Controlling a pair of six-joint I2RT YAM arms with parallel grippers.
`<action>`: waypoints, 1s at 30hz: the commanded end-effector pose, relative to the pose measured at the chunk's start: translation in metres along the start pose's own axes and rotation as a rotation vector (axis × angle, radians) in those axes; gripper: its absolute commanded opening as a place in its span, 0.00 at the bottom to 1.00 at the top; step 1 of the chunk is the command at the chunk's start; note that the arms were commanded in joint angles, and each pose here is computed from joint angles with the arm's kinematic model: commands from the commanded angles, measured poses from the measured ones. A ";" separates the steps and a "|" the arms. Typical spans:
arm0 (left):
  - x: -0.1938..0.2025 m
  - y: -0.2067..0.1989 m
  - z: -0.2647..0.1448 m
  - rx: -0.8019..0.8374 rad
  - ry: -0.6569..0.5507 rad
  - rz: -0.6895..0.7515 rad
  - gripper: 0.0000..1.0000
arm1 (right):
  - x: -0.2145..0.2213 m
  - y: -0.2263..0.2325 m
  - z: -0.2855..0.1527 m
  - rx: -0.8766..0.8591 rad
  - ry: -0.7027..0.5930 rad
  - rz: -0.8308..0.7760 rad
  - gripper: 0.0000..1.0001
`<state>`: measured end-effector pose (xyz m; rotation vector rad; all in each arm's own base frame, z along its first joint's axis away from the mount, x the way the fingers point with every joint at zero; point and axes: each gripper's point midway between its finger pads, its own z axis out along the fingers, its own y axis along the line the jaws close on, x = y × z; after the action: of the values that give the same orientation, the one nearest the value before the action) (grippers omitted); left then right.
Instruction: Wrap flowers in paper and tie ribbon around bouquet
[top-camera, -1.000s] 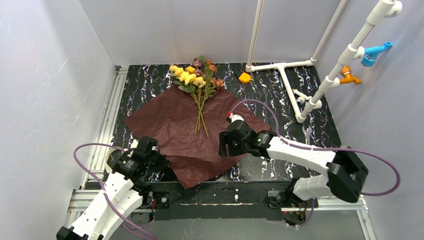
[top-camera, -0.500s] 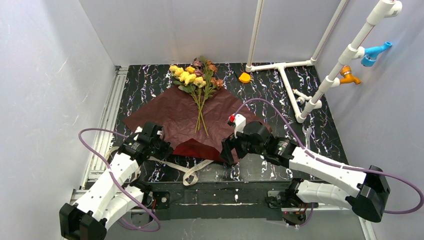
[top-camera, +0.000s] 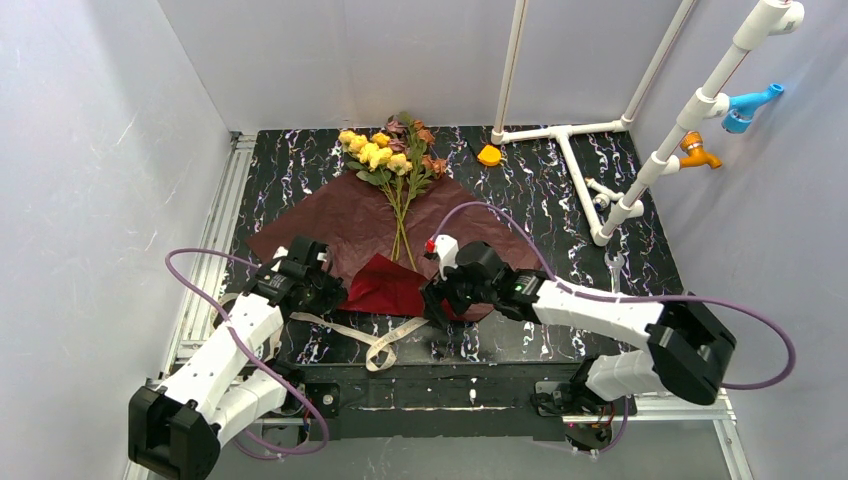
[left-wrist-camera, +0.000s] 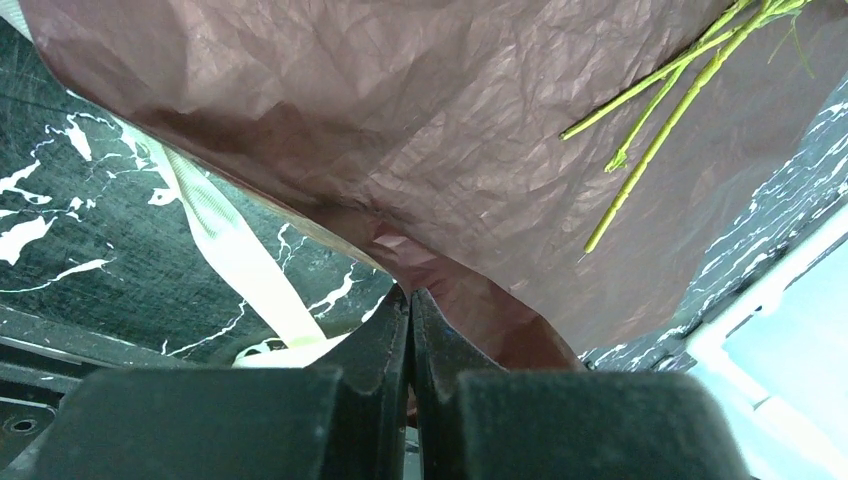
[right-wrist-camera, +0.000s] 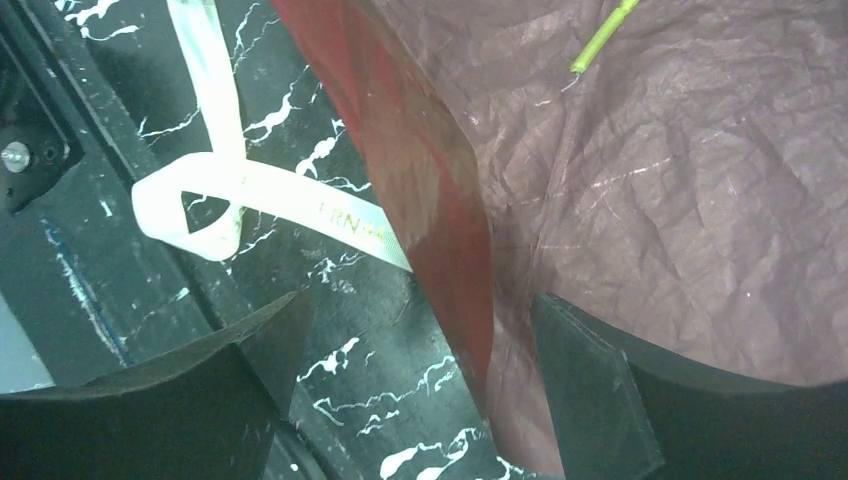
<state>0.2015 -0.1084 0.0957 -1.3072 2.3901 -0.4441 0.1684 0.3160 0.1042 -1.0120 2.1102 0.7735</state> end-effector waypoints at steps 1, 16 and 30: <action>-0.010 -0.010 -0.004 0.022 -0.025 0.013 0.00 | -0.043 0.005 0.013 -0.014 -0.103 -0.051 0.87; -0.023 -0.036 0.003 0.043 -0.020 0.225 0.59 | -0.018 -0.027 0.034 0.162 -0.010 0.064 0.17; -0.050 -0.061 -0.061 0.116 -0.121 0.624 0.77 | 0.025 -0.065 0.055 0.424 0.244 0.200 0.18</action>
<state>0.2614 -0.0966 0.1770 -0.6784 2.4178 -0.3276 0.2200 0.3186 0.0416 -0.7842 2.4116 0.3832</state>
